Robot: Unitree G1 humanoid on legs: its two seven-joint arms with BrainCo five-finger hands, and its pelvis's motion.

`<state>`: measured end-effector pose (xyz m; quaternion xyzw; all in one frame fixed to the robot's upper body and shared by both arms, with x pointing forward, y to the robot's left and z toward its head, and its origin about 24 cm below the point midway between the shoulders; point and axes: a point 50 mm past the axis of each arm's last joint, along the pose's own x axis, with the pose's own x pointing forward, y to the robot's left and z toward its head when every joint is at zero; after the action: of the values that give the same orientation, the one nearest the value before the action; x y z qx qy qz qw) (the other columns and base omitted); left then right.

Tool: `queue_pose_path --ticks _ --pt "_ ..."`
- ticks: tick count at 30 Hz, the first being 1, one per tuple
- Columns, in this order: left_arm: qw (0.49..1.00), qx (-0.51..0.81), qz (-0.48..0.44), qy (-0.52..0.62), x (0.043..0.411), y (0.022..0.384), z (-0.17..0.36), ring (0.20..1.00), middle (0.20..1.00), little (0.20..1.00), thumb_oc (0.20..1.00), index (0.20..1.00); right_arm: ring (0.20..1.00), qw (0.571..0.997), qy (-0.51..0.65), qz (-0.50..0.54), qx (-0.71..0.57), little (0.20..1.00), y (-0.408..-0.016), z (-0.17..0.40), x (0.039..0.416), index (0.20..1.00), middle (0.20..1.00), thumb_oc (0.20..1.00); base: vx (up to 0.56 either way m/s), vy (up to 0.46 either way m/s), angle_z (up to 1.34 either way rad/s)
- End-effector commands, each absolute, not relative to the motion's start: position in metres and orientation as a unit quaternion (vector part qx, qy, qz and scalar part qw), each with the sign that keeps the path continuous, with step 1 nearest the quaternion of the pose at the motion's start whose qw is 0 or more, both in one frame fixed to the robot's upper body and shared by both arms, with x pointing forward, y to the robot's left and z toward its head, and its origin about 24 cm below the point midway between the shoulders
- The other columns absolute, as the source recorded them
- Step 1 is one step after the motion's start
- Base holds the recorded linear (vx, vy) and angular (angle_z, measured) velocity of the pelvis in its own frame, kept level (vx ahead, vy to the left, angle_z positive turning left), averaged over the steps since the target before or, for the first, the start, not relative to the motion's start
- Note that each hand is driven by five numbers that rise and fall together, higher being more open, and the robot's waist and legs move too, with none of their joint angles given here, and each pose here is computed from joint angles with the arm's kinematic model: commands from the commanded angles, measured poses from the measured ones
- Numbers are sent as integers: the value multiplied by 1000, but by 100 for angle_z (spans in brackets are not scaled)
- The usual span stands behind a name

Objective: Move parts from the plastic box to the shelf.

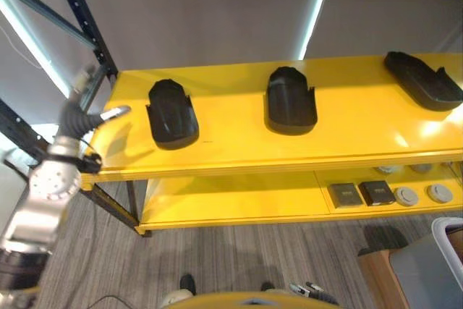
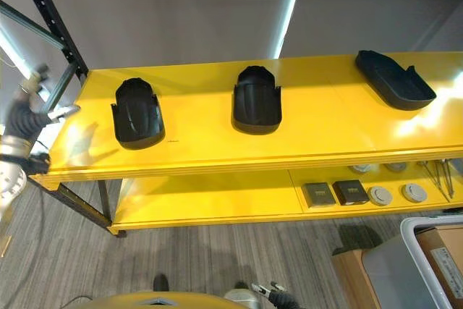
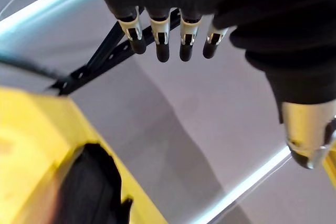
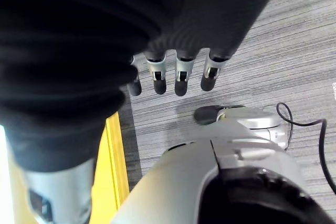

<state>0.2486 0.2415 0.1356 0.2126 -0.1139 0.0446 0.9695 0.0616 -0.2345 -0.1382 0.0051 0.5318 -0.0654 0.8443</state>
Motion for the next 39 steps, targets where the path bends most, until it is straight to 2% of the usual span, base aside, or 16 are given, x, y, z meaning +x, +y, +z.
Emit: queue_pose_path --ticks 1,2,8,16,22,31,35,39 --pt "959 217 -9 -180 266 233 159 338 338 338 338 338 1000 849 524 -63 -25 1000 -238 -137 66 1000 1000 1000 -21 -49 -1" --pt "969 182 -32 -163 268 222 145 200 200 200 200 200 1000 848 525 -61 -23 1000 -234 -139 67 1000 1000 1000 -24 -48 -2" --pt "974 180 -50 -125 272 204 116 200 200 200 200 200 1000 849 524 -63 -14 1000 -231 -140 75 1000 1000 1000 -18 -35 -6" --pt "986 140 -19 -92 286 204 99 200 200 200 200 200 1000 848 528 -54 -17 1000 -227 -142 75 1000 1000 1000 -8 -17 -6" --pt "983 167 -6 -77 290 201 89 200 200 200 200 200 1000 849 526 -47 -22 1000 -227 -141 77 1000 1000 1000 0 0 0" --pt "989 140 -9 -43 298 196 75 200 200 200 200 200 1000 852 521 -36 -31 1000 -229 -138 84 1000 1000 1000 -7 8 -5" --pt "990 127 -38 -52 294 186 77 200 200 200 200 200 1000 854 518 -36 -31 1000 -232 -136 84 1000 1000 1000 0 0 0" --pt "994 108 -9 -17 295 189 62 200 200 200 200 200 1000 854 519 -29 -38 1000 -232 -136 85 1000 1000 1000 0 0 0"
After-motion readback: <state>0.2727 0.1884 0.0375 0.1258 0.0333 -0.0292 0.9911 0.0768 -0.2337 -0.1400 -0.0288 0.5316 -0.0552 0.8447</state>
